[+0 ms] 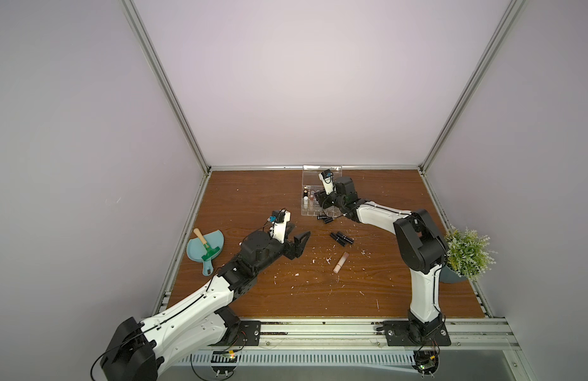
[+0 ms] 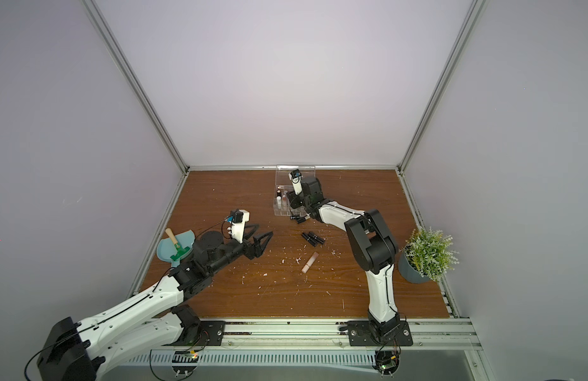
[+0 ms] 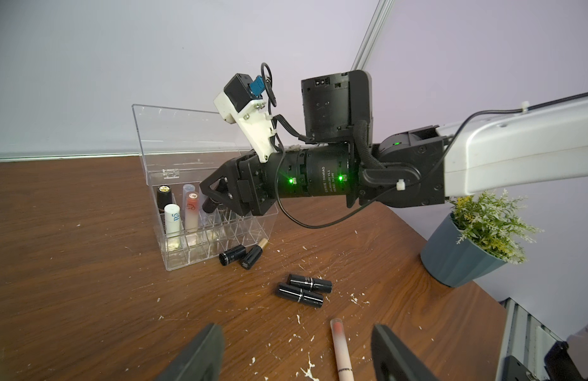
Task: Arrange the lipsticks in the organizer
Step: Place the lipstick in the storage box.
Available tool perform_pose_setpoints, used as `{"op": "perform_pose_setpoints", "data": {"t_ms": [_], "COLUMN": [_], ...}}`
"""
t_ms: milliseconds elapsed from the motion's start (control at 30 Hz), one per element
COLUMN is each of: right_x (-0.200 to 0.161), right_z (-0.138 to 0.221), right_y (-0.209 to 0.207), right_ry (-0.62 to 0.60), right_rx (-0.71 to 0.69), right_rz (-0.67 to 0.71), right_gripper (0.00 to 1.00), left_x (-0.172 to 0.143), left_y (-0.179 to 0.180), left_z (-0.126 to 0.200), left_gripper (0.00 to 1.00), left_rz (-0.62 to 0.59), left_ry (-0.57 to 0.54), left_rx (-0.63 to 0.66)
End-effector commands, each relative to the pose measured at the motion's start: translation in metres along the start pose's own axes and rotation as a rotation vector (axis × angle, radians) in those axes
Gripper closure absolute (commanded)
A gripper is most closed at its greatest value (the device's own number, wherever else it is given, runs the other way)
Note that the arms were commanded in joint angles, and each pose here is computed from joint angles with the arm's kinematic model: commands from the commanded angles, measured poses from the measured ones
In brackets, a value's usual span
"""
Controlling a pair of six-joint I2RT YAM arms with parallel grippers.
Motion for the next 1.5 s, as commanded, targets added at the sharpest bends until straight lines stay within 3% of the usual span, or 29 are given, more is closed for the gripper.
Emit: {"op": "perform_pose_setpoints", "data": {"t_ms": [0, 100, 233, 567, 767, 1067, 1467], "right_x": [0.025, 0.024, 0.024, 0.034, 0.05, 0.037, 0.002], "right_z": [0.015, 0.012, 0.01, 0.024, 0.065, 0.11, 0.072], "right_y": [0.006, 0.006, 0.006, 0.008, 0.01, 0.004, 0.006], "right_ry": [-0.075, -0.068, -0.07, -0.111, -0.197, -0.143, 0.029], "right_rx": [0.01, 0.016, 0.017, 0.02, 0.008, -0.03, 0.124], "right_rz": [0.002, 0.002, 0.003, -0.002, -0.012, -0.041, -0.117], "right_gripper": [0.5, 0.57, 0.81, 0.83, 0.84, 0.9, 0.93], "left_x": [0.007, 0.008, 0.009, 0.008, 0.009, 0.011, 0.015], "left_y": [0.0, -0.001, -0.001, -0.001, -0.001, -0.001, -0.003], "left_z": [0.0, 0.0, 0.0, 0.0, 0.001, 0.001, 0.003], "left_gripper": [0.26, 0.26, 0.26, 0.27, 0.27, 0.28, 0.28], "left_rz": [0.009, 0.008, 0.008, 0.005, 0.006, 0.005, 0.002], "left_ry": [-0.012, -0.013, -0.015, -0.011, -0.016, -0.02, -0.029], "left_rx": [-0.006, -0.008, -0.008, -0.009, -0.005, -0.009, -0.012]}}
Point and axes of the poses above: each gripper's point midway between its finger pads, its own z axis back along the fingers, its own y axis along the line the jaws close on, x = y × z, the point moved 8 cm from there along z, back along the fingers, and after that the axes turned 5 degrees about -z, right-handed, at the moved point
